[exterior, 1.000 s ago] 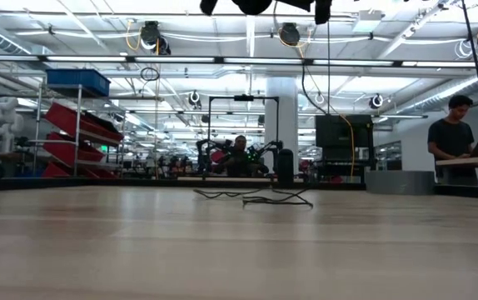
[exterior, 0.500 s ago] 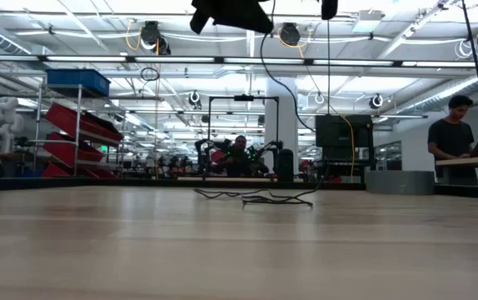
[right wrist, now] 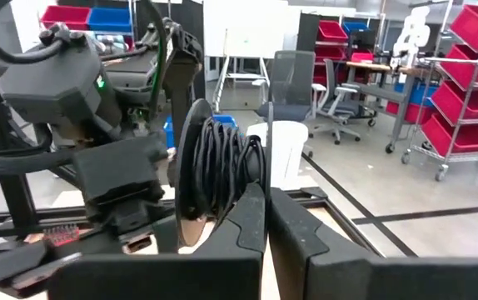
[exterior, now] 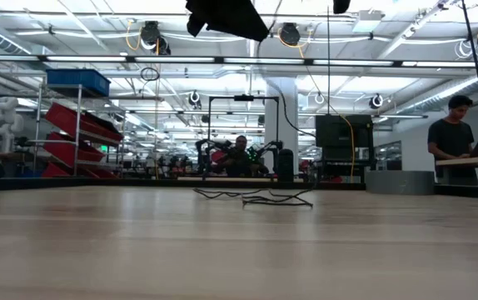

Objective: Coil cords
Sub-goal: Coil the black wire onto the spool

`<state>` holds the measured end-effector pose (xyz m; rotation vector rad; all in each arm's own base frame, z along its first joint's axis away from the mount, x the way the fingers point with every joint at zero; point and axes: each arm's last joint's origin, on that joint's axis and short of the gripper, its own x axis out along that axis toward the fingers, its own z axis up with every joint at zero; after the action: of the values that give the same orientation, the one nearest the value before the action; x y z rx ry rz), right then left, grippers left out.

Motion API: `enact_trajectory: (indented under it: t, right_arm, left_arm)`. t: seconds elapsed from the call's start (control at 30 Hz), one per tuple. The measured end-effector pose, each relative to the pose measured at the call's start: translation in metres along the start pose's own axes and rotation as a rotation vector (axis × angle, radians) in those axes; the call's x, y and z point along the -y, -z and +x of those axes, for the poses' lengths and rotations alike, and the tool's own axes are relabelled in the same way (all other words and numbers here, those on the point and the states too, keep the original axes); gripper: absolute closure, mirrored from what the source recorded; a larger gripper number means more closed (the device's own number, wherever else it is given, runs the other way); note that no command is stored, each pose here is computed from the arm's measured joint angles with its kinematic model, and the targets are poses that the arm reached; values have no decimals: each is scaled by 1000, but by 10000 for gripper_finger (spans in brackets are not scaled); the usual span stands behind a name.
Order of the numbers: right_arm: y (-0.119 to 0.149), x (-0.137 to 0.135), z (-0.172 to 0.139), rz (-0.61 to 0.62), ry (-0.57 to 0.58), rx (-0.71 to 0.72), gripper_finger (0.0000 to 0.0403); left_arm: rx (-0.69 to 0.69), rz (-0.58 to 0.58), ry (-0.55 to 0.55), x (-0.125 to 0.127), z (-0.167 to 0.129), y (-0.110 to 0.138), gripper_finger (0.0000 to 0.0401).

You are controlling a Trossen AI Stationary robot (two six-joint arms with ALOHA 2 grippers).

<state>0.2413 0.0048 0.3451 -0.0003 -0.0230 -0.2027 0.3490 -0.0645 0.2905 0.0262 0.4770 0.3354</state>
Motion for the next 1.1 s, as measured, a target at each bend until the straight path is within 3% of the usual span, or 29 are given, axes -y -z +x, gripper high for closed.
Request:
enact_trajectory:
  t: [0.3, 0.43, 0.53, 0.67, 0.93, 1.1]
  right_arm:
    - [-8, 1, -16, -5, -12, 4, 403]
    - [-10, 0, -21, -6, -23, 0, 403]
    - [-14, -1, -27, -3, -36, 13, 403]
    - [-17, -4, -33, 2, -57, 27, 403]
    - [-22, -7, -50, 1, -98, 19, 403]
    - [-24, -8, -62, 2, -125, -2, 403]
  left_arm:
    - [1, 14, 77, 15, -8, 2, 268]
    - [20, 4, 99, 31, -11, 6, 256]
    - [60, 28, 37, 47, -7, 12, 255]
    - [103, 14, -68, 62, 11, 24, 255]
    - [187, -184, -32, 81, 64, 51, 254]
    - [231, -212, -67, 90, 83, 68, 254]
